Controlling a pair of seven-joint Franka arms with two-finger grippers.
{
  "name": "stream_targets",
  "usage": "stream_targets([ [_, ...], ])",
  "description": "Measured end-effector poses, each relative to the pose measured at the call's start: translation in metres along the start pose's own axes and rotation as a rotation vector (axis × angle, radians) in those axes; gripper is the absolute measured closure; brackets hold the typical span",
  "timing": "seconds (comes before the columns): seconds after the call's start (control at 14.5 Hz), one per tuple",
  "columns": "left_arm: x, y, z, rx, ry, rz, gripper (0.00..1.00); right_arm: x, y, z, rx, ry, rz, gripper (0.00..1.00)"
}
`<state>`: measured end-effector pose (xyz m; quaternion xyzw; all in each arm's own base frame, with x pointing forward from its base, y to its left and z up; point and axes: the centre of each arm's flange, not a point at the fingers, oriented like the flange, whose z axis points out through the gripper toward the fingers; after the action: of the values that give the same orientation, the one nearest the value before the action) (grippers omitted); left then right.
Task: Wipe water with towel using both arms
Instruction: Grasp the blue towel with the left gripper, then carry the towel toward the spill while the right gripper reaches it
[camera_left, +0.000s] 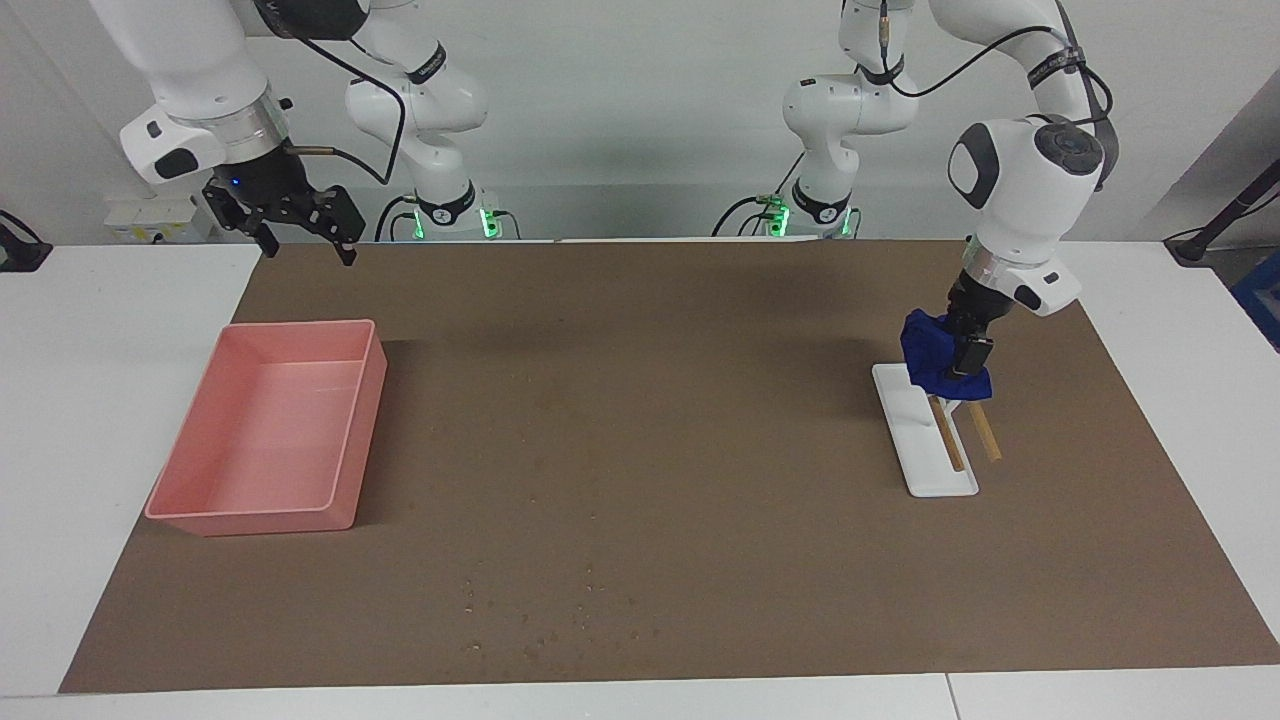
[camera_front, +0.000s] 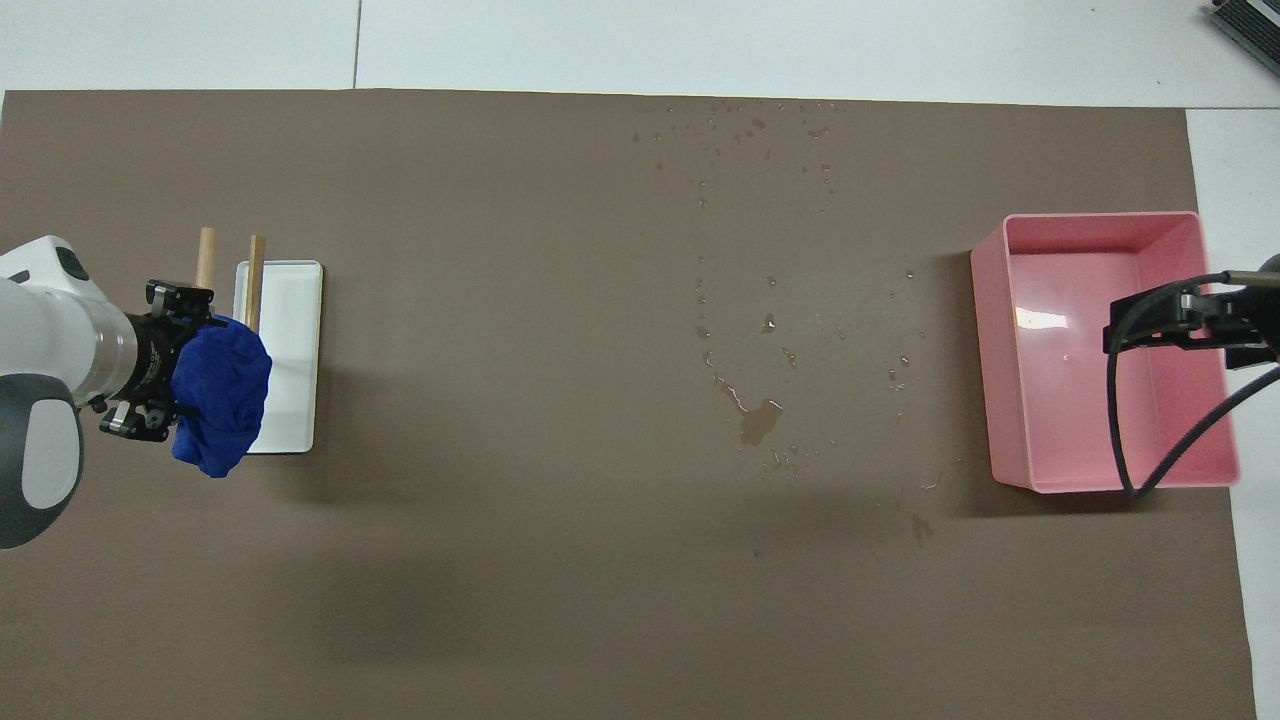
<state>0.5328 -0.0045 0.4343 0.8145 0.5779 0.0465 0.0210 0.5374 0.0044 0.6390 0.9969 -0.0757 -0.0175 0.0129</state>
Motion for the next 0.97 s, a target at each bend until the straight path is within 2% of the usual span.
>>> stream_targets([
  [0.28,0.001,-0.003,0.006,-0.004,0.001,-0.006,0.03,0.000,0.000,0.001,0.000,-0.002,0.000,0.00],
  [0.35,0.000,-0.003,0.006,-0.004,0.001,-0.006,0.11,0.000,0.000,0.001,0.000,-0.002,0.000,0.00],
  [0.48,-0.002,-0.002,0.006,-0.004,0.001,-0.001,0.38,0.000,0.000,0.001,0.000,-0.002,0.000,0.00],
  [0.69,-0.008,0.001,0.003,0.006,-0.001,0.021,0.70,0.000,-0.001,0.001,-0.001,-0.002,-0.003,0.00],
  [0.76,-0.009,0.002,0.000,0.021,-0.005,0.035,0.78,-0.001,-0.002,0.001,-0.001,-0.002,-0.005,0.00],
  [0.97,-0.017,0.015,-0.029,0.084,-0.024,0.065,0.79,-0.001,-0.004,0.001,-0.001,-0.002,-0.008,0.00],
])
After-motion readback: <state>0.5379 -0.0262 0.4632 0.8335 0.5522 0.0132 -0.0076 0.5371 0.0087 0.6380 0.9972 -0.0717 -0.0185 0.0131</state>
